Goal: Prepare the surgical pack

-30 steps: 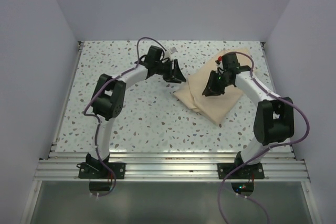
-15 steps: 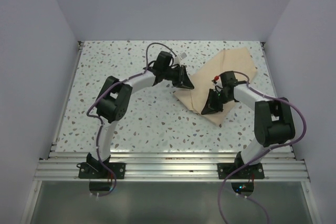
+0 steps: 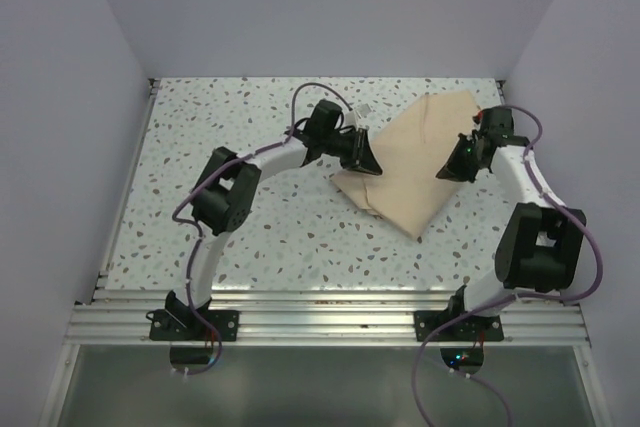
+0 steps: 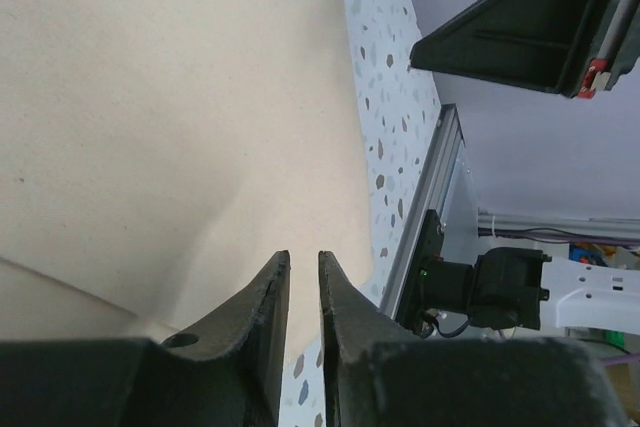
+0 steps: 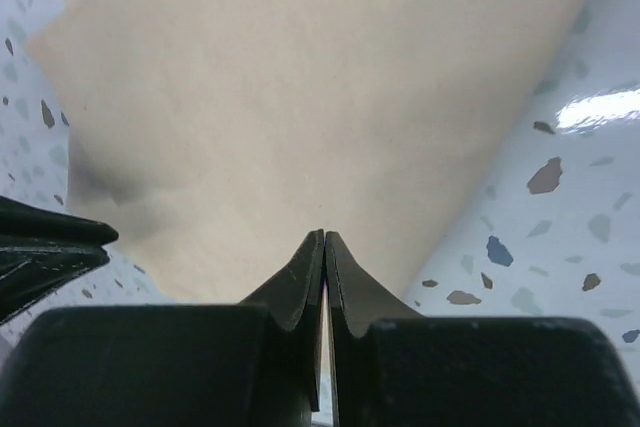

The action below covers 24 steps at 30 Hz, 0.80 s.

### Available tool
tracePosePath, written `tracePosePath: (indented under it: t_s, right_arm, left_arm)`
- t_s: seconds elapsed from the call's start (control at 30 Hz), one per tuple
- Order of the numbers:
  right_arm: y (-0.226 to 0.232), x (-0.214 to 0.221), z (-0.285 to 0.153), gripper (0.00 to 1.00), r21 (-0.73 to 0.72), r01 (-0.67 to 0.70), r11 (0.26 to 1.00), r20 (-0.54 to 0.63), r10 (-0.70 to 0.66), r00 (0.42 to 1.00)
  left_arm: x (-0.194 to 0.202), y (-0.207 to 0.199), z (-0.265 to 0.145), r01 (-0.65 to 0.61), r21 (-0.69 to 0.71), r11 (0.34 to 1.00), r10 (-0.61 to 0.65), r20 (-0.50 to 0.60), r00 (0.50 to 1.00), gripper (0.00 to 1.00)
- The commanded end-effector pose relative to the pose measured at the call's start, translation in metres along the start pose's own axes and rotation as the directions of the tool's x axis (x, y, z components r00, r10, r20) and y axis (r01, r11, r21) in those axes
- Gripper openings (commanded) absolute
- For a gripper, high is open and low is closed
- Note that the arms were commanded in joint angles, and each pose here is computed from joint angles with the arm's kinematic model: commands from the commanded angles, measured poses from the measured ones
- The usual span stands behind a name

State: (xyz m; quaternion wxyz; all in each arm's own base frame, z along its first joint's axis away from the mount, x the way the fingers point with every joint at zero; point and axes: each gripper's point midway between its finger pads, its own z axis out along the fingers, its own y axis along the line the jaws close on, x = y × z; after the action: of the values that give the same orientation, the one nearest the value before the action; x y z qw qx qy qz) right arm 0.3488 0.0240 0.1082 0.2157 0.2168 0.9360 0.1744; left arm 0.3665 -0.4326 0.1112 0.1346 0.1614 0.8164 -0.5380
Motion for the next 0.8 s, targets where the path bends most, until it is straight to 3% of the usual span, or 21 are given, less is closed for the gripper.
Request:
tracePosePath:
  t_s: [0.0,0.17,0.33,0.53,0.77]
  right_arm:
    - [-0.005,-0.033,-0.005,0.04,0.056,0.044,0.997,0.083,-0.048,0.995]
    - [0.008,-0.064,0.024,0.04,0.001,0.021,1.0,0.108,-0.021,0.994]
    - [0.045,-0.076,0.059,0.05,-0.18,-0.013,0.984,0.067,0.026,0.997]
    - [0.056,-0.063,0.094,0.05,-0.197,-0.013,0.98,-0.01,0.011,1.0]
    - [0.034,-0.007,0.129,0.04,-0.13,-0.016,0.991,-0.149,-0.003,0.989]
  left_arm:
    - [-0.015,-0.001,0.006,-0.071,-0.009,0.997,0.071,0.007,0.997,0.22]
    - [-0.021,0.018,0.006,-0.048,-0.051,0.998,0.049,0.024,0.999,0.25]
    - [-0.031,0.034,0.001,-0.042,-0.088,0.995,0.046,0.04,0.998,0.25]
    - [-0.042,0.038,-0.013,-0.04,-0.114,0.993,0.048,0.069,0.996,0.25]
    - [-0.05,0.047,-0.035,-0.035,-0.166,0.986,0.051,0.093,0.994,0.25]
